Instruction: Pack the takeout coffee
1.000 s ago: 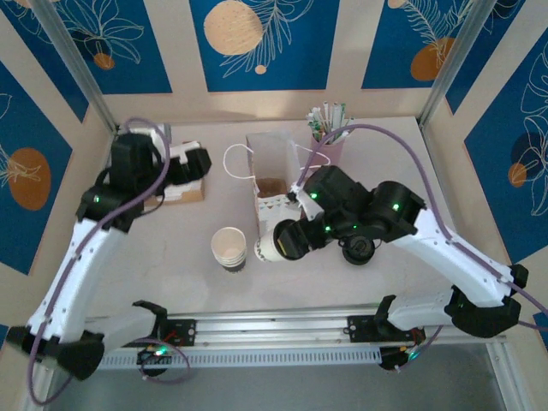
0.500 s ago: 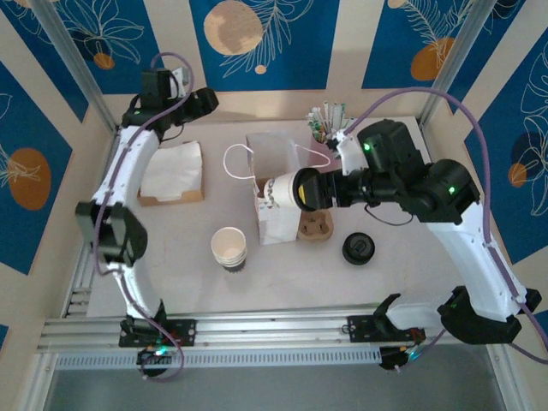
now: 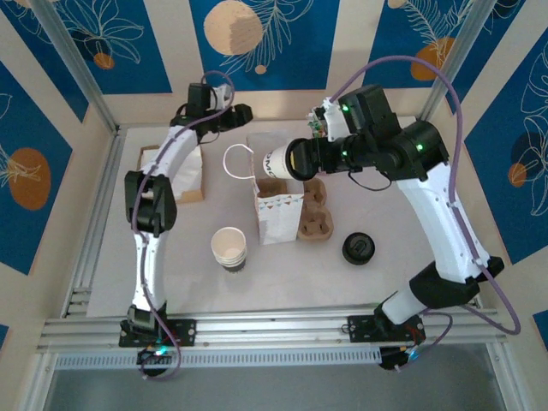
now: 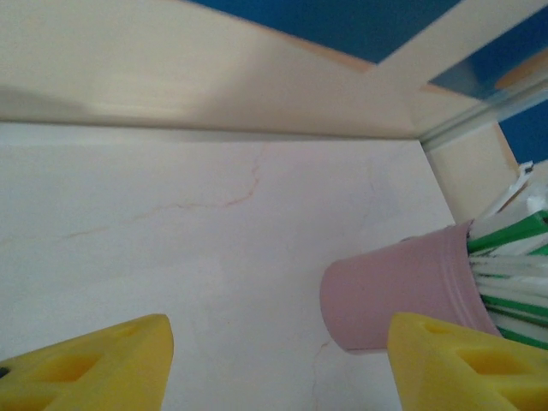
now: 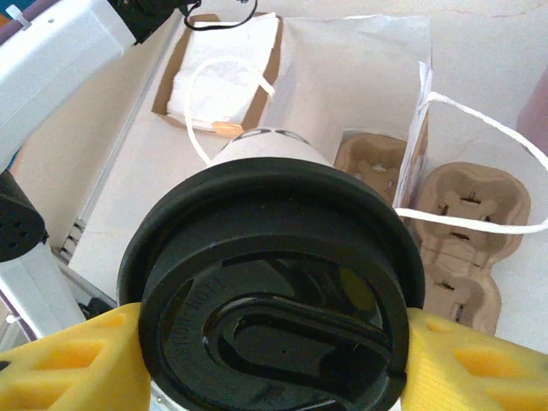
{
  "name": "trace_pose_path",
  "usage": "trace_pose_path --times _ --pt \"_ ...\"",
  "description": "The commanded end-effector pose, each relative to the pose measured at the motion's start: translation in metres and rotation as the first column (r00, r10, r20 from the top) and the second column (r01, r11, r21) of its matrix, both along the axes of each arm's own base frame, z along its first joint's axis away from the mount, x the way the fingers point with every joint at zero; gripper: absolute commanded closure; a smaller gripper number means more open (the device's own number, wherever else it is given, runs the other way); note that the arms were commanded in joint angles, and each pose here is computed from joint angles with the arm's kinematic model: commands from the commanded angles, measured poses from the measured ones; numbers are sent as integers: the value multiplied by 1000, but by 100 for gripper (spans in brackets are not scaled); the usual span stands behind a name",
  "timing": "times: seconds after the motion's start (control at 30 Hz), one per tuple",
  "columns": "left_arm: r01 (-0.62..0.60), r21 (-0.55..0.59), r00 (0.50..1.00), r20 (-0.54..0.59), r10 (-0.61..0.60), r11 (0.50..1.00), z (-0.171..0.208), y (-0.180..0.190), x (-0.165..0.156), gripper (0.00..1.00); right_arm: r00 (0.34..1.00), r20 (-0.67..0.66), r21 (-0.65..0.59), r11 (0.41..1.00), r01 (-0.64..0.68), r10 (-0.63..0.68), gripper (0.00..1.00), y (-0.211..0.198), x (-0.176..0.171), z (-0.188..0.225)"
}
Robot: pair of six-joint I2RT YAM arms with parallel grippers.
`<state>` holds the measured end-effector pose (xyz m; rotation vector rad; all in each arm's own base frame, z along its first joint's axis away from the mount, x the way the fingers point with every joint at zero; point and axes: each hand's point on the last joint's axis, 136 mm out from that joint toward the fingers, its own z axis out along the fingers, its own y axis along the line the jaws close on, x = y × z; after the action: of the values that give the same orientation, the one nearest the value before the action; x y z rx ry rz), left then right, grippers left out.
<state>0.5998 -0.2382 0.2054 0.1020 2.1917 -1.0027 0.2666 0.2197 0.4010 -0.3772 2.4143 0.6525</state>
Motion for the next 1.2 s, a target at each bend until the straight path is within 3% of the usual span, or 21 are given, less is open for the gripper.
trace_pose_path --times 0.0,0.17,0.4,0.73,1.17 --pt "93 -38 993 75 -90 995 14 -28 -1 33 1000 -5 -60 998 17 -17 37 -7 6 -4" --pt "128 -30 992 21 -128 991 -9 -39 -19 35 999 -39 -126 992 22 -27 37 -5 18 -18" --pt "115 -72 993 40 -113 991 -6 -33 -54 36 995 -96 -190 982 -13 -6 38 2 20 -34" --pt "128 -71 992 33 -126 989 -12 -37 -100 36 987 -158 -310 948 -68 19 38 7 6 -55" --pt "63 -62 997 44 -60 996 -9 -7 -160 36 978 -205 -380 917 -121 44 38 14 -14 -69"
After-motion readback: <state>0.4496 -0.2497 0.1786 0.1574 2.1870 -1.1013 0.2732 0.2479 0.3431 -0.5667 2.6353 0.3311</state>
